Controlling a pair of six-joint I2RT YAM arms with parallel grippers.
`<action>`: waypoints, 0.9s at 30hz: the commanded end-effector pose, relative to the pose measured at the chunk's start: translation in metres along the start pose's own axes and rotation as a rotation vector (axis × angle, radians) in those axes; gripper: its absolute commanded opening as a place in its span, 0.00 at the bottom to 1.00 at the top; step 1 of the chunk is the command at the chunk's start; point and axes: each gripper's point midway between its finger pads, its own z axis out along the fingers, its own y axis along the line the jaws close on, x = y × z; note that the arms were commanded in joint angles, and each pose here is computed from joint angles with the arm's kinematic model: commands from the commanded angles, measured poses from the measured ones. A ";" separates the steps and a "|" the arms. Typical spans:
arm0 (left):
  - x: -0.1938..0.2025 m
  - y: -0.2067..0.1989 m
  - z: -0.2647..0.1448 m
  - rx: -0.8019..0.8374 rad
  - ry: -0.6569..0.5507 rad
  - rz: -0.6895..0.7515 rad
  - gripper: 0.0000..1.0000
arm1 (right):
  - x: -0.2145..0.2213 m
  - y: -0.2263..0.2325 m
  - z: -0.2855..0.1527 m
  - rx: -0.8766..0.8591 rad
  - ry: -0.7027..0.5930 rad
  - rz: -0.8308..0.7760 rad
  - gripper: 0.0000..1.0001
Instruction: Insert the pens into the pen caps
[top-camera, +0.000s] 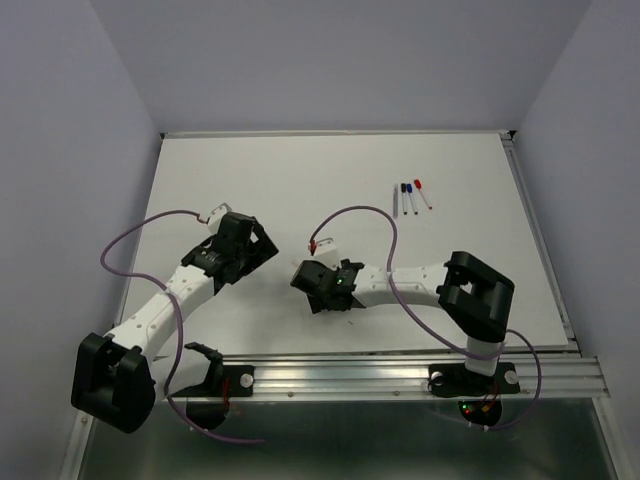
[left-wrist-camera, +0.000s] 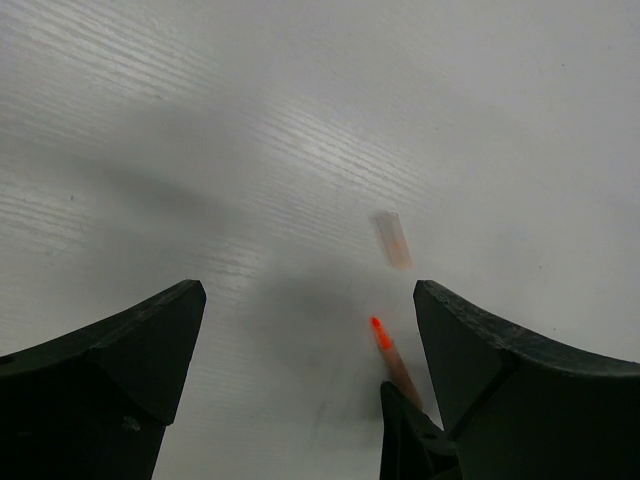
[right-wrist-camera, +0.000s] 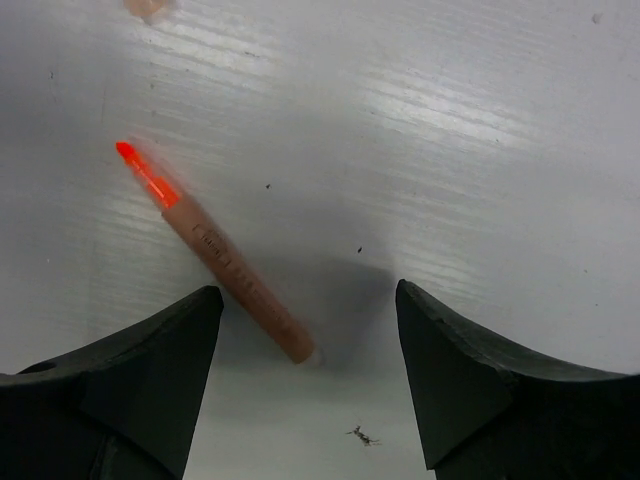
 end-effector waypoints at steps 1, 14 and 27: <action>-0.007 -0.004 -0.005 0.037 -0.035 -0.028 0.99 | -0.028 0.013 0.003 0.010 -0.091 0.043 0.75; -0.010 -0.010 -0.007 0.058 -0.037 -0.016 0.99 | -0.002 0.022 0.013 -0.095 -0.041 -0.020 0.40; -0.003 -0.015 -0.002 0.077 0.003 0.004 0.99 | -0.009 0.031 0.011 -0.143 -0.054 -0.104 0.01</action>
